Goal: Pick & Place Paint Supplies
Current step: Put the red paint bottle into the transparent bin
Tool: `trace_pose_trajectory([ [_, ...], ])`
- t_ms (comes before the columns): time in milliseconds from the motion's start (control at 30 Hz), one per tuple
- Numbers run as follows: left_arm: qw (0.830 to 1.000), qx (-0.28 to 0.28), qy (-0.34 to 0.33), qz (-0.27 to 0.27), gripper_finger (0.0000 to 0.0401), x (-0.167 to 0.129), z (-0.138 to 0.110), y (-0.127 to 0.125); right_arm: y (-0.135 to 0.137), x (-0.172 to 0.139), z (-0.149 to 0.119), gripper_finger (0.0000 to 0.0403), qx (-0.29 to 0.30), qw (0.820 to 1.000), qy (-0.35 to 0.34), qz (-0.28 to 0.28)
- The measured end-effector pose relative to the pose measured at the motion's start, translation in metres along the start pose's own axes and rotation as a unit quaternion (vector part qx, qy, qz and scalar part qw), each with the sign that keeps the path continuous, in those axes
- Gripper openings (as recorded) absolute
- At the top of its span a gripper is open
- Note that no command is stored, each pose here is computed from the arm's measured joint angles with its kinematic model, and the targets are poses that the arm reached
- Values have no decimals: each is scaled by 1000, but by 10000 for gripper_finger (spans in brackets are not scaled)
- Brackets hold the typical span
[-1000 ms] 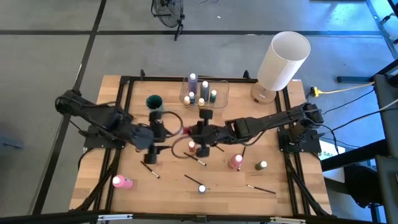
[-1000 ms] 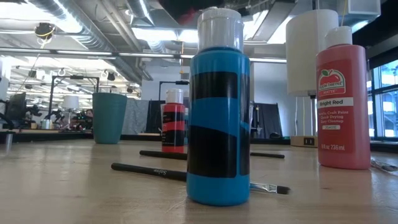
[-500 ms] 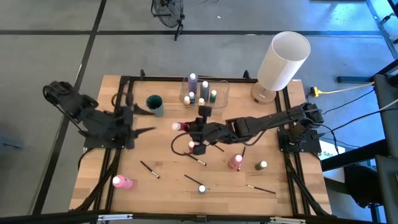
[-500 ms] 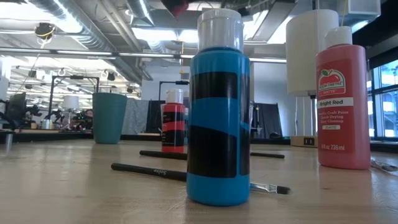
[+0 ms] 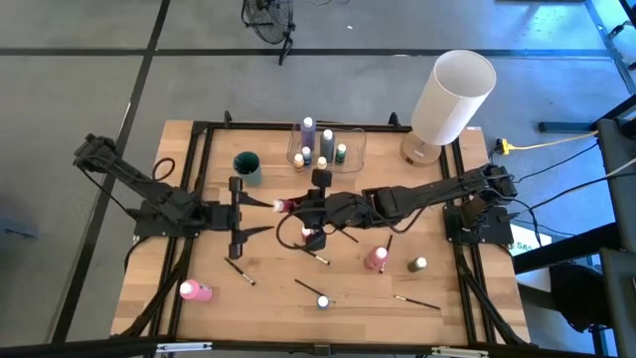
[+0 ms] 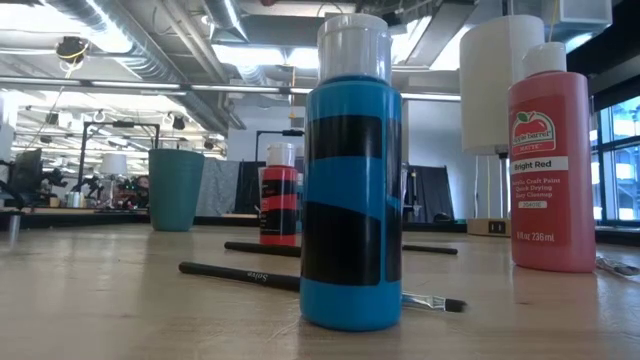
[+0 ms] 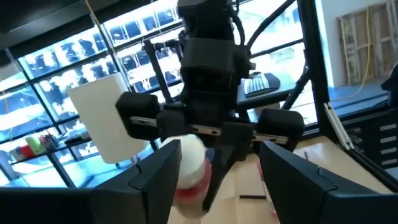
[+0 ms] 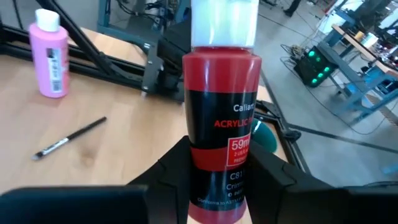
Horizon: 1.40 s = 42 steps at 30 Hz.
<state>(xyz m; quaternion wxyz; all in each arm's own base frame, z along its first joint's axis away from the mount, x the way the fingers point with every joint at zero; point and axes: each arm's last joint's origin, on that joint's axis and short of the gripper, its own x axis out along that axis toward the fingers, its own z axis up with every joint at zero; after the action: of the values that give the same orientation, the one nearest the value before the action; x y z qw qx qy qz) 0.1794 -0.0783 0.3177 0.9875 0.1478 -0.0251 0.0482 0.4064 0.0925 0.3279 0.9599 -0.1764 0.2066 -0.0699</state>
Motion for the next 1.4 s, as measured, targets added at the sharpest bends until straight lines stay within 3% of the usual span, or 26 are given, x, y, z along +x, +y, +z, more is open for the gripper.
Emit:
trace_pose_trajectory([
  [367, 1000, -3, 7, 5, 212, -20, 2, 10, 8, -4, 3, 111, -1, 1000, -11, 17],
  [500, 1000, -9, 10, 1, 212, -20, 1, 11, 14, -6, 9, 111, -13, 997, -45, 67],
  [633, 999, -7, 13, -36, 212, -12, -4, 8, 15, -7, 12, 110, -20, 995, -63, 69],
  [800, 999, -9, 15, -41, 212, 2, -9, 3, 13, -7, 16, 111, -21, 995, -80, 63],
  [967, 997, -6, -30, -70, 212, 13, -6, -2, 13, -7, 16, 111, -21, 994, -82, 63],
  [1400, 999, -18, -22, -42, 212, 35, -17, -2, 12, -6, 15, 111, -22, 995, -80, 60],
])
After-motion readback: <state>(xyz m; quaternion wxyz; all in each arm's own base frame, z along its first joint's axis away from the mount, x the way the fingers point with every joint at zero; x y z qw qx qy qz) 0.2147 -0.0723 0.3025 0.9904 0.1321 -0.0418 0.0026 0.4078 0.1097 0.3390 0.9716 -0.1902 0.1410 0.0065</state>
